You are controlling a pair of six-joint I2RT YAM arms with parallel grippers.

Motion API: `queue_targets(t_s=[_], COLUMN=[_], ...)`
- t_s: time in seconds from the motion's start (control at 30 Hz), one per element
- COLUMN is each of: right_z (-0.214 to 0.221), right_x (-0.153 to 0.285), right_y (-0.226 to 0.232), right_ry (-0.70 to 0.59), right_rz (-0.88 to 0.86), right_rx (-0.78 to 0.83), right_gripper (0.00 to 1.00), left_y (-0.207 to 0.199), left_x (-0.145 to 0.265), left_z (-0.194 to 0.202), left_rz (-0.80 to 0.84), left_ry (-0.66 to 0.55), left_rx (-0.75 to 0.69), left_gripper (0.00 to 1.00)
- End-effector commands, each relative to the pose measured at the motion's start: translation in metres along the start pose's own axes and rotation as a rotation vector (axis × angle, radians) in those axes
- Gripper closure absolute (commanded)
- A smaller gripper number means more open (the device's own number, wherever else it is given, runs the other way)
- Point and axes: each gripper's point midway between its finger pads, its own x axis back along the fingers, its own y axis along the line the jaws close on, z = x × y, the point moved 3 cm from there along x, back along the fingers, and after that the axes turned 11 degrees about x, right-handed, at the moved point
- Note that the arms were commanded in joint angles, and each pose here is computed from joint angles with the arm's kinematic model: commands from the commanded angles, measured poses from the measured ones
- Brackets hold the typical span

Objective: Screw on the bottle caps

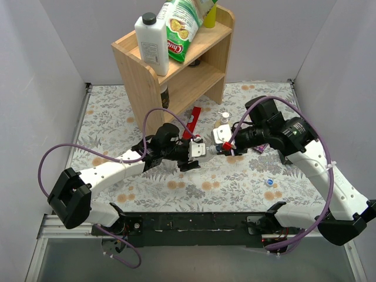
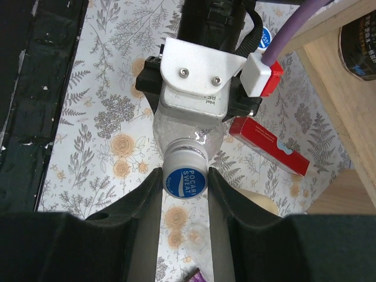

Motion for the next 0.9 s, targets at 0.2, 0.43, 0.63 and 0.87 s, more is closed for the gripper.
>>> queue_targets(t_s=[0.2, 0.43, 0.63, 0.87], right_z=[0.021, 0.02, 0.025, 0.038], right_x=[-0.015, -0.028, -0.033, -0.025], right_y=[0.007, 0.011, 0.017, -0.006], right_ry=[0.092, 0.11, 0.128, 0.176], right_rz=[-0.013, -0.047, -0.032, 0.071], right_rx=[-0.266, -0.595, -0.816, -0.931], right_gripper=[0.96, 0.96, 0.99, 0.99], left_y=[0.009, 0.023, 0.031, 0.031], left_x=[0.023, 0.024, 0.024, 0.022], left_z=[-0.095, -0.102, -0.104, -0.1], left_rz=[-0.063, -0.164, -0.225, -0.224], left_ry=[-0.325, -0.385, -0.422, -0.41], left_rx=[-0.159, -0.158, -0.145, -0.096], left_gripper=[1.0, 1.0, 1.0, 1.0])
